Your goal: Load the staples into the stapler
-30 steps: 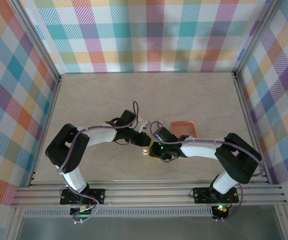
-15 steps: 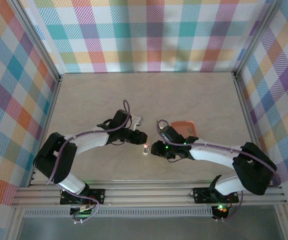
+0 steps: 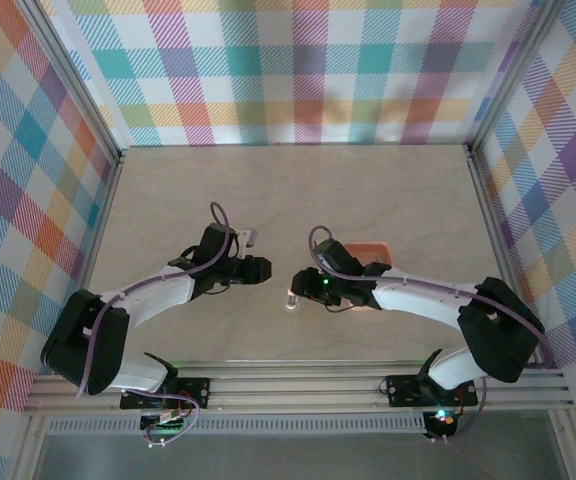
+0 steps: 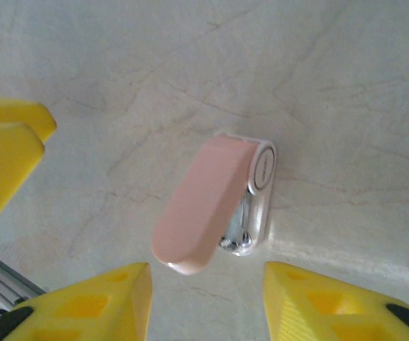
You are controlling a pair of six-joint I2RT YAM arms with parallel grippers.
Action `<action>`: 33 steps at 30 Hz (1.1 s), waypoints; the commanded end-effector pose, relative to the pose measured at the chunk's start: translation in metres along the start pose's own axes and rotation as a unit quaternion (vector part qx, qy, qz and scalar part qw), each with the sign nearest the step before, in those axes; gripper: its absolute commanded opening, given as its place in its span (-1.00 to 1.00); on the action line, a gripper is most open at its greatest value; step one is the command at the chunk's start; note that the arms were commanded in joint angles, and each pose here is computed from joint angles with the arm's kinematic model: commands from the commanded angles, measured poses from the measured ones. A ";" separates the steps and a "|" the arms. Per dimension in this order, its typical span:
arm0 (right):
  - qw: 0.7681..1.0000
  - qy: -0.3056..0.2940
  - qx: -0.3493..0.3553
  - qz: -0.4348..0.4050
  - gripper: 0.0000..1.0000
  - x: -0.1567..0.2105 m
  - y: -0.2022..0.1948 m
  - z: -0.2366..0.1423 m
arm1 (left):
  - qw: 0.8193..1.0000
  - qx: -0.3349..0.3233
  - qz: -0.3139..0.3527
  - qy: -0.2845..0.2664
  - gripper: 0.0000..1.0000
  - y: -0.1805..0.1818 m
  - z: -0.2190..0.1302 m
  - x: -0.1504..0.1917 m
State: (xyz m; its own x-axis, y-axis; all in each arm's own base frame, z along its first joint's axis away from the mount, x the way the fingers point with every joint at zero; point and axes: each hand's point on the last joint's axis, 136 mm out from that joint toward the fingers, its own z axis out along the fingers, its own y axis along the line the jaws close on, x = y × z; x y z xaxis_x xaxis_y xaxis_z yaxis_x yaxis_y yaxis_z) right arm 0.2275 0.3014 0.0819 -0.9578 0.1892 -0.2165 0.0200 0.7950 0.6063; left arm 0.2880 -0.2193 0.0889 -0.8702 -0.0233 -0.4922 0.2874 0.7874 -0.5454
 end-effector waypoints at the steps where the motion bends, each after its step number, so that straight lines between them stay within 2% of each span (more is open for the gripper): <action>1: 1.000 0.007 -0.005 0.011 -0.17 -0.005 0.008 0.008 | 1.000 -0.003 -0.005 -0.020 -0.16 0.002 -0.007 -0.007; 6: 0.999 0.033 0.016 0.016 -0.31 0.002 -0.004 0.024 | 1.000 -0.009 -0.007 -0.025 -0.16 0.005 -0.009 -0.008; 11: 0.993 0.085 0.071 0.040 -0.49 0.036 -0.048 0.042 | 0.999 -0.017 -0.009 -0.029 -0.15 0.010 -0.010 -0.009; 18: 0.989 0.093 0.109 0.034 -0.52 0.041 -0.063 0.039 | 0.998 -0.040 -0.019 -0.044 -0.15 0.018 -0.011 -0.013; 23: 0.970 0.134 0.199 0.046 -0.58 0.067 -0.110 0.035 | 0.997 -0.052 -0.018 -0.056 -0.12 0.022 -0.013 -0.018; 26: 0.962 0.150 0.221 0.049 -0.61 0.082 -0.129 0.036 | 0.997 -0.052 -0.020 -0.060 -0.12 0.023 -0.012 -0.019; 28: 0.968 0.140 0.206 0.038 -0.59 0.078 -0.123 0.037 | 0.996 -0.054 -0.019 -0.065 -0.12 0.024 -0.014 -0.020; 31: 0.981 0.088 0.171 -0.011 -0.33 0.044 -0.086 0.027 | 0.993 -0.075 -0.011 -0.086 0.00 0.026 -0.022 -0.031; 33: 0.988 0.039 0.139 -0.056 -0.22 0.016 -0.053 0.011 | 0.988 -0.102 0.001 -0.120 0.12 0.030 -0.036 -0.047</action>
State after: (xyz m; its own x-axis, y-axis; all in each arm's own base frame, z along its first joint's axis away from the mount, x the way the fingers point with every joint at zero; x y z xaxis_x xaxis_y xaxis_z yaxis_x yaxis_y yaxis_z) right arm 0.2238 0.3021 0.0416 -0.9777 0.1348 -0.1610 0.0332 0.8563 0.5154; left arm 0.3067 -0.1896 0.0953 -0.8177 -0.1113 -0.5648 0.2013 0.8640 -0.4616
